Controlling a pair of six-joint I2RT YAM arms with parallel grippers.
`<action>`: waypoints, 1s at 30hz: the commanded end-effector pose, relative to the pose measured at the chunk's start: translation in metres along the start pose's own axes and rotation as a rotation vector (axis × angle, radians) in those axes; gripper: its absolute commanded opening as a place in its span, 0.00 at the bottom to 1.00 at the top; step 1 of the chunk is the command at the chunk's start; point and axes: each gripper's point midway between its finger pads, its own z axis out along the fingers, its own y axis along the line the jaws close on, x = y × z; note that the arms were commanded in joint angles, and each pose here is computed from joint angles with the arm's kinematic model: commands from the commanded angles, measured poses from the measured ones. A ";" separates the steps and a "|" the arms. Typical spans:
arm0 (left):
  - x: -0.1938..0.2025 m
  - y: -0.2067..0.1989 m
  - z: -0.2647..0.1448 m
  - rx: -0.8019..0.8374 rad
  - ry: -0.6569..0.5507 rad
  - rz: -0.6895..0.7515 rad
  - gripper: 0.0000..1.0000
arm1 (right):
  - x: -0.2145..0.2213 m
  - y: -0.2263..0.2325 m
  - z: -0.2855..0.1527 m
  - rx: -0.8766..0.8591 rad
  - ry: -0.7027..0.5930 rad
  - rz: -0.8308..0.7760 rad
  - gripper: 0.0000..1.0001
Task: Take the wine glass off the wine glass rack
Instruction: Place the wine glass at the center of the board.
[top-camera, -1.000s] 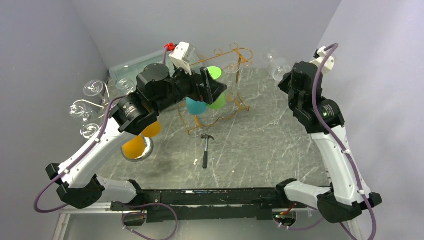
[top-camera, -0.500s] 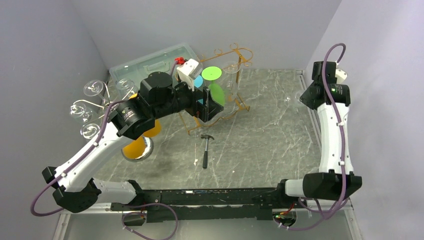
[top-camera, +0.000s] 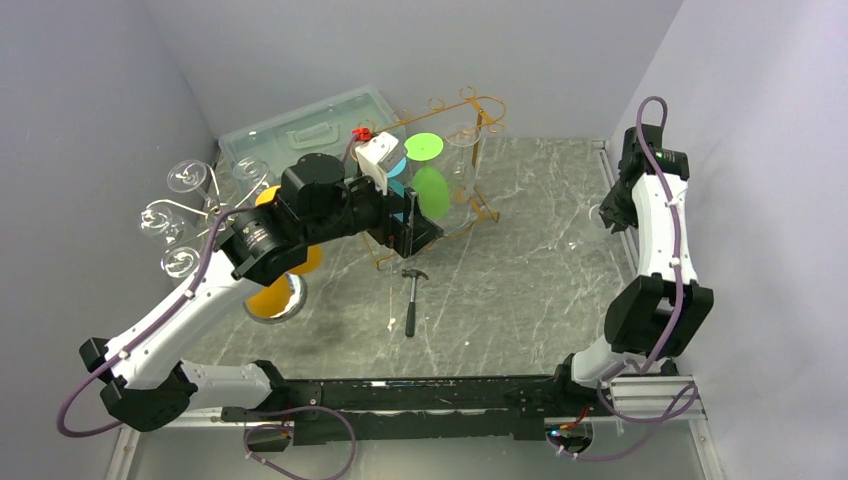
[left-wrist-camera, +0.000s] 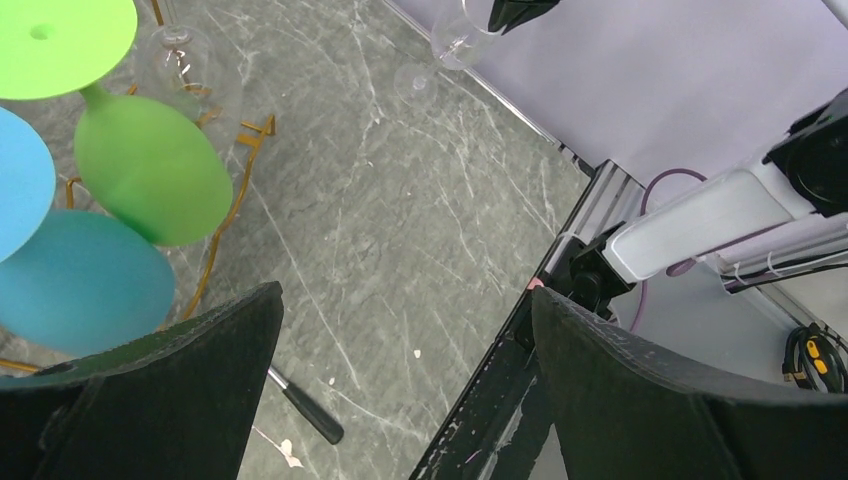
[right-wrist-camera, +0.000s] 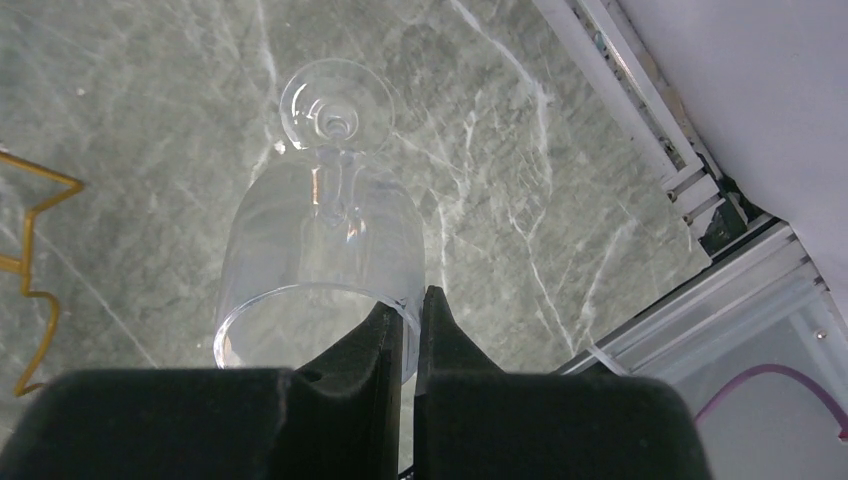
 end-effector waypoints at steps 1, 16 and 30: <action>-0.005 -0.008 -0.010 0.033 -0.024 0.016 0.99 | -0.004 0.000 0.003 -0.027 0.027 -0.033 0.00; 0.002 -0.002 -0.002 0.012 -0.001 0.002 1.00 | -0.004 0.003 0.031 0.007 0.114 -0.061 0.14; 0.000 0.003 0.007 -0.013 0.000 -0.003 1.00 | -0.023 0.004 0.010 -0.012 0.032 -0.035 0.46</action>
